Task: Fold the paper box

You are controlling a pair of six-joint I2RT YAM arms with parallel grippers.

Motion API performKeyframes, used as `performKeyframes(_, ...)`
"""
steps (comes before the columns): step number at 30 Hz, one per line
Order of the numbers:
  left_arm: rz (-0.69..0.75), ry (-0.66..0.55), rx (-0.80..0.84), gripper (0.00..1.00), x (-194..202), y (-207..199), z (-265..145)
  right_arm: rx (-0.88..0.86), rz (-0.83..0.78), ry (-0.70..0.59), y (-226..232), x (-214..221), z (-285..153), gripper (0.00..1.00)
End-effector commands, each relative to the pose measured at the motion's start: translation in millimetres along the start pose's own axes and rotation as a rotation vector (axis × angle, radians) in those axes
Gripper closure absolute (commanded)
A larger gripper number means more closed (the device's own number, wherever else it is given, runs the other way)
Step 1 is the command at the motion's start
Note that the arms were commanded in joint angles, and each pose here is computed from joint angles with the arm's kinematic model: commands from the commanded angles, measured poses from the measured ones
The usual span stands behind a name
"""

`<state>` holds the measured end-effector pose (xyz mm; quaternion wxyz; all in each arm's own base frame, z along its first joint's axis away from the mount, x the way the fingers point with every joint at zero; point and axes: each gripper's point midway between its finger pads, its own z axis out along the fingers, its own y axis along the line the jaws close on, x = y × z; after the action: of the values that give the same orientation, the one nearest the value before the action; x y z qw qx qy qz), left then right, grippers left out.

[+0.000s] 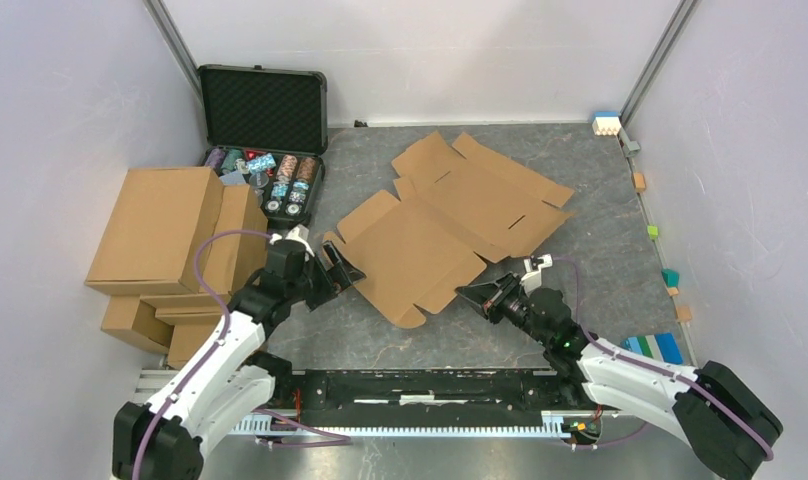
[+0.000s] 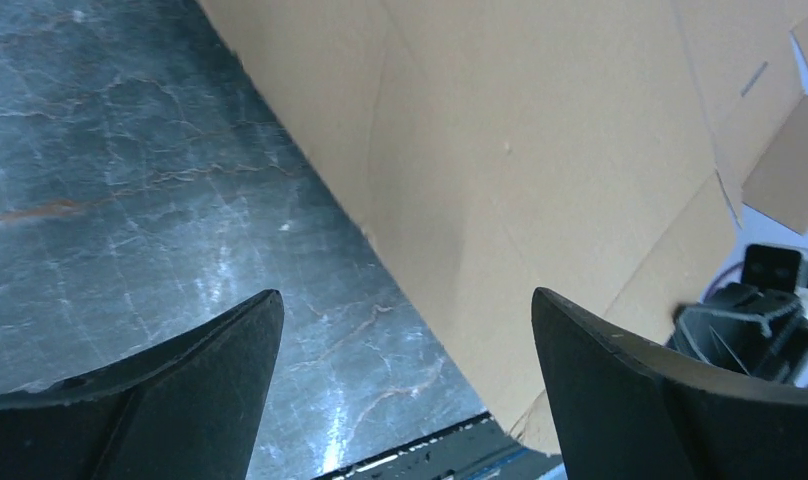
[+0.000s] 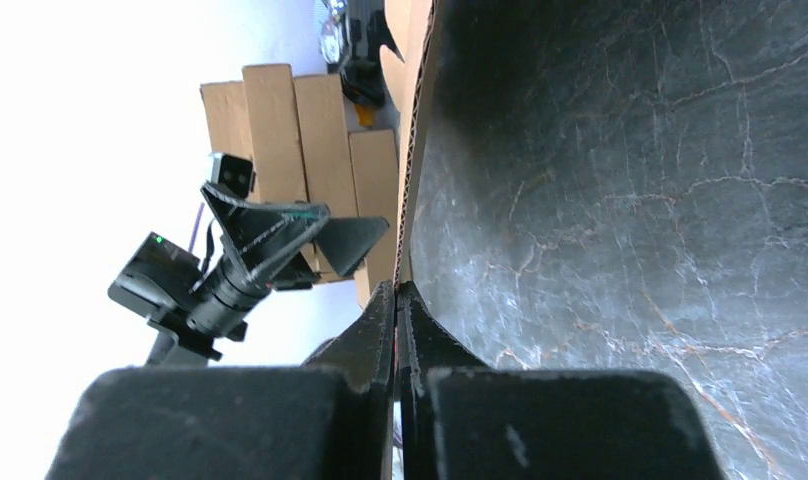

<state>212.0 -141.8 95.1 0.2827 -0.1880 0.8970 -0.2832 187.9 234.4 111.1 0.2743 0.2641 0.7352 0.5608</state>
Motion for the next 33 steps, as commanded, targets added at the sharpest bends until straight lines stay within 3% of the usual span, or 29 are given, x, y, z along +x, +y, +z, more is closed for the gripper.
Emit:
performKeyframes(1,-0.063,0.032,0.109,0.0,8,-19,-8,-0.055,0.08,-0.085,21,-16,3,1.0)
performKeyframes(9,-0.368,-0.022,0.332,0.0,5,-42,1,-0.104,0.125,-0.038,35,-9,3,1.0)
performKeyframes(13,-0.372,-0.053,0.333,0.0,-4,-45,4,-0.109,0.115,0.01,41,-2,5,1.0)
performKeyframes(18,-0.406,-0.057,0.382,0.13,-13,-58,12,-0.131,0.106,0.071,51,10,6,1.0)
performKeyframes(21,-0.403,-0.044,0.408,0.3,-17,-69,20,-0.165,0.072,0.106,61,17,6,1.0)
performKeyframes(24,-0.334,-0.067,0.432,0.65,-32,-86,19,-0.191,0.024,0.16,66,27,6,0.97)
performKeyframes(25,-0.297,-0.071,0.404,0.73,-37,-89,17,-0.202,-0.007,0.173,67,30,5,0.84)
performKeyframes(27,-0.202,-0.088,0.316,0.87,-48,-89,12,-0.156,-0.072,0.172,52,31,4,0.36)
performKeyframes(28,-0.142,-0.092,0.259,0.91,-51,-85,9,-0.115,-0.11,0.162,43,29,4,0.25)
performKeyframes(30,-0.015,-0.092,0.14,0.95,-60,-76,-1,-0.015,-0.212,0.145,25,24,2,0.09)
performKeyframes(33,0.22,-0.089,0.011,0.98,-80,-72,-21,0.045,-0.513,0.154,31,14,-2,0.03)
